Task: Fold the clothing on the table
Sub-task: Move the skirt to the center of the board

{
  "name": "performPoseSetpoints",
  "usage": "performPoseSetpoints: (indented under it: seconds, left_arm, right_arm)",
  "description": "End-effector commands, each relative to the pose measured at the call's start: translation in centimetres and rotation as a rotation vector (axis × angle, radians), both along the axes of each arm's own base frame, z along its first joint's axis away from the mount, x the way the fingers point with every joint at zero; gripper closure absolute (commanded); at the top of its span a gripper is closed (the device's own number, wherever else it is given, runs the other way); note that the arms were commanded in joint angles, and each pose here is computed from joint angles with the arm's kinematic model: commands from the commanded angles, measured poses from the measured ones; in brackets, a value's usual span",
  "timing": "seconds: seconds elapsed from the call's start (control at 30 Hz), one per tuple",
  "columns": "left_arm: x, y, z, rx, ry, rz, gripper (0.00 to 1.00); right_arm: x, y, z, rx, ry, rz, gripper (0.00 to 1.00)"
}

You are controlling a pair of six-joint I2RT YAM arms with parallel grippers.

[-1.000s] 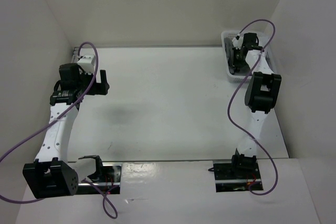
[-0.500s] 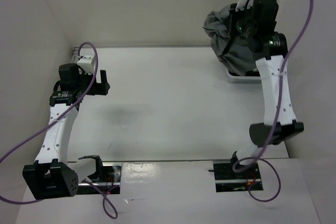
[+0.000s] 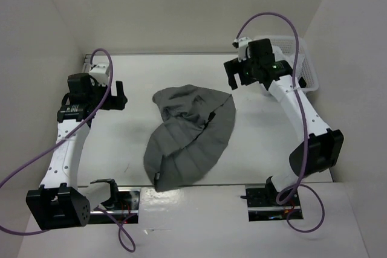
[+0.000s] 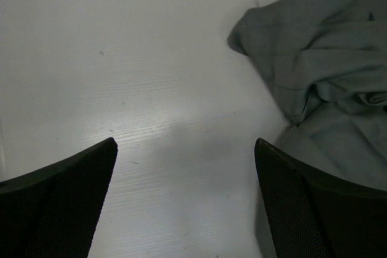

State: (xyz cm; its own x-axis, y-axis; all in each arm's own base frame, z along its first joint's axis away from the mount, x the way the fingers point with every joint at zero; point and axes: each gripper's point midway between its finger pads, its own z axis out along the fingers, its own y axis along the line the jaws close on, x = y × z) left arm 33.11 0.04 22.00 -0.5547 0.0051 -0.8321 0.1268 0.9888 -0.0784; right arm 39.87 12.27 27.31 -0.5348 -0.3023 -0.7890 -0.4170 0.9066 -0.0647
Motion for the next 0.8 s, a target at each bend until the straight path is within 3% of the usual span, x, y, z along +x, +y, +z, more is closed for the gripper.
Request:
performPoseSetpoints:
  seconds: [0.0, 0.07, 0.23, 0.33, 0.53, 0.77]
  left_arm:
    - [-0.1, -0.5, 0.6, -0.002, -0.023, -0.044, 0.00]
    - [-0.1, -0.7, 0.7, 0.000, -0.026, -0.058, 0.00]
    - [-0.4, -1.1, 0.8, -0.003, -0.030, -0.081, 0.00]
    - [-0.4, -1.1, 0.8, -0.003, -0.030, -0.081, 0.00]
    - [0.1, -0.2, 0.1, 0.018, -0.003, -0.045, 0.00]
    - [0.2, 0.1, 0.1, 0.029, -0.001, -0.030, 0.00]
  right_arm:
    - [-0.2, -2.7, 1.7, -0.069, -0.066, -0.119, 0.01]
    - [-0.7, -2.4, 0.9, -0.103, -0.040, -0.139, 0.01]
    - [-5.7, 6.8, 0.4, -0.080, 0.008, 0.295, 0.01]
    - [-8.6, 10.7, -2.4, -0.126, 0.081, 0.479, 0.01]
    - [-8.4, 15.2, -11.6, -0.252, 0.232, 0.562, 0.01]
    - [-4.8, 17.4, -17.8, -0.367, 0.199, 0.548, 0.01]
